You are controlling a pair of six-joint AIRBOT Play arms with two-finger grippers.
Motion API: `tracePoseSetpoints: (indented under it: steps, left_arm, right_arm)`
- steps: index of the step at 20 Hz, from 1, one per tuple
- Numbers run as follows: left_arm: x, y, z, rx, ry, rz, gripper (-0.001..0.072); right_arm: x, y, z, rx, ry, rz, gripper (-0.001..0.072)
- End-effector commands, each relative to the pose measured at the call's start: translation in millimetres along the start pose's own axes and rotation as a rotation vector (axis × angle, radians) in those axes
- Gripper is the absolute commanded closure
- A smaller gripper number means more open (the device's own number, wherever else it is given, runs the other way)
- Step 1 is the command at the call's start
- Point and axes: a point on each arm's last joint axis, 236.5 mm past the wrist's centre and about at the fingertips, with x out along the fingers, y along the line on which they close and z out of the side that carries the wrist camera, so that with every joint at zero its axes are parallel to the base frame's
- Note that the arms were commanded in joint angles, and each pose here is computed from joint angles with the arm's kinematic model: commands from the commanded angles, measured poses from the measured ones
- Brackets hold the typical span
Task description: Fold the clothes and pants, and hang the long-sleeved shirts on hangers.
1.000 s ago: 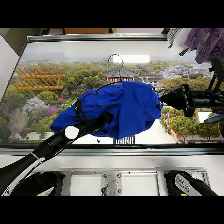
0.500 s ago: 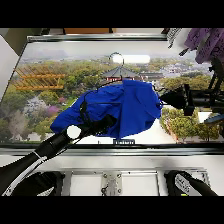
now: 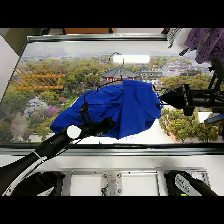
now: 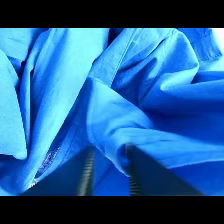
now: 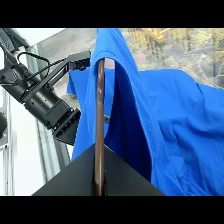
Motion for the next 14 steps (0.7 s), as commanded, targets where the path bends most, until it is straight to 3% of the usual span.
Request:
tracePoseSetpoints:
  steps: [1, 2, 3, 14]
  left_arm:
    - [0, -1, 4, 0.002, -0.017, -0.003, 0.0521]
    - [0, -1, 5, 0.003, -0.020, -0.004, 0.0666]
    - [0, -1, 6, 0.004, -0.027, -0.005, 0.0697]
    - [-47, -7, 51, 0.062, -0.113, -0.025, 0.0698]
  right_arm:
    - [0, 0, 1, 0.000, 0.000, 0.000, 0.0707]
    - [0, 0, 1, 0.000, -0.001, 0.000, 0.0707]
    - [0, 0, 1, 0.000, -0.001, 0.000, 0.0707]
    - [-5, 19, 24, 0.000, -0.018, -0.095, 0.0708]
